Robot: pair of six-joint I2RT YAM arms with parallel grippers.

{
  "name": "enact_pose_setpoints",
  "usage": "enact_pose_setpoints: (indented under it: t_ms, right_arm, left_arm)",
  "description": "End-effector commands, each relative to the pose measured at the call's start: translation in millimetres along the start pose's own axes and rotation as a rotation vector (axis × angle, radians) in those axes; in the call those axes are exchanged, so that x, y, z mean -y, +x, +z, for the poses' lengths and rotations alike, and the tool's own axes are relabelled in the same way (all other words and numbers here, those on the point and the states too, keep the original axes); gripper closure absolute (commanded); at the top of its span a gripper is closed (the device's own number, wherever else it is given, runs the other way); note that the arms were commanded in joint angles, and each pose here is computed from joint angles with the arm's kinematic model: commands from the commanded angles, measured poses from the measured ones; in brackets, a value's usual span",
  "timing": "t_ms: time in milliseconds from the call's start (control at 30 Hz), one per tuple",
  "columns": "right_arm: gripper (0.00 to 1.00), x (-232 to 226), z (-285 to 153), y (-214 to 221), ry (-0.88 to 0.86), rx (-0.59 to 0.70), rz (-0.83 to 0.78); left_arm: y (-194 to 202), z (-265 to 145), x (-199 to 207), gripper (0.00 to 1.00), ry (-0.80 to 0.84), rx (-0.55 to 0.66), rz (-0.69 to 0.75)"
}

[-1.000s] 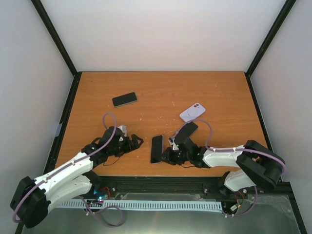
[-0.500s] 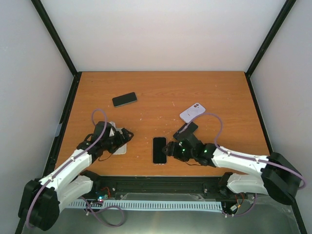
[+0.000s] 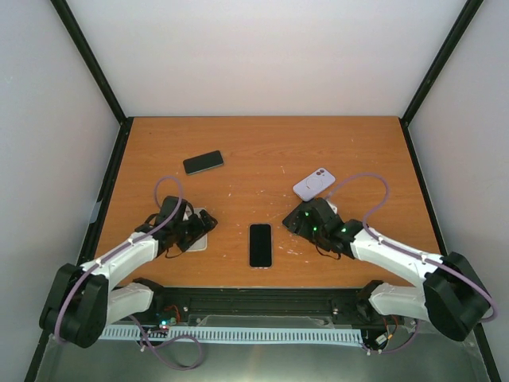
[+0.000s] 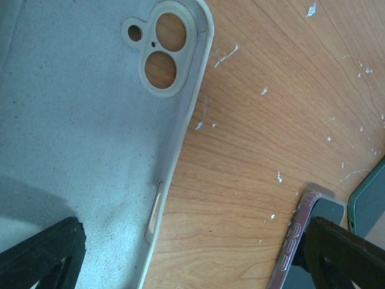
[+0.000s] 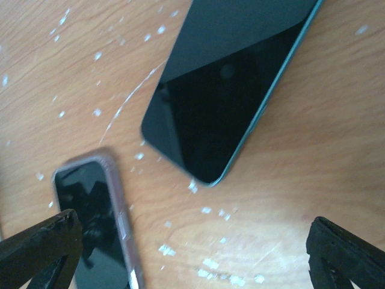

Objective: Put the phone into the phone case

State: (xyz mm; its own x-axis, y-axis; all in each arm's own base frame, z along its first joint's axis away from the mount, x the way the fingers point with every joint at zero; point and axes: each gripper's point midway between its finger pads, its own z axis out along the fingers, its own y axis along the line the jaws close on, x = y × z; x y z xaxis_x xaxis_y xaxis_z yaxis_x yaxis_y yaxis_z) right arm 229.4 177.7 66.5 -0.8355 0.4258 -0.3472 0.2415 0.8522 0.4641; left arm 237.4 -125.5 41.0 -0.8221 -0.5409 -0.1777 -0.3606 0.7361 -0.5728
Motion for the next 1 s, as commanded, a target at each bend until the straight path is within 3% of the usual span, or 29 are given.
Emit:
enact_pose_setpoints:
  t_ms: [0, 233, 500, 700, 967]
  right_arm:
    - [0.0, 2.1, 3.5, -27.0, 0.056, 0.058, -0.008]
    - [0.01, -3.9, 19.6, -44.2, 0.128, 0.038, 0.011]
    - [0.03, -2.5, 40.9, -50.7, 0.193, 0.014, 0.144]
    - [0.05, 4.1, 49.0, -46.5, 0.291, -0.023, 0.248]
    - [0.06, 15.7, 58.4, -44.9, 0.48, -0.061, 0.318]
  left_arm:
    - [2.7, 8.1, -9.4, 0.01, -0.029, -0.021, -0.024]
    - [12.6, 12.0, 5.1, 0.01, 0.062, -0.082, -0.025]
    - [28.2, 14.8, 24.9, 0.0, 0.198, -0.167, -0.043]
    - [4.3, -7.8, 36.5, 0.01, 0.196, -0.034, -0.029]
    - [-16.4, -16.8, 18.0, 0.0, 0.081, 0.065, -0.064]
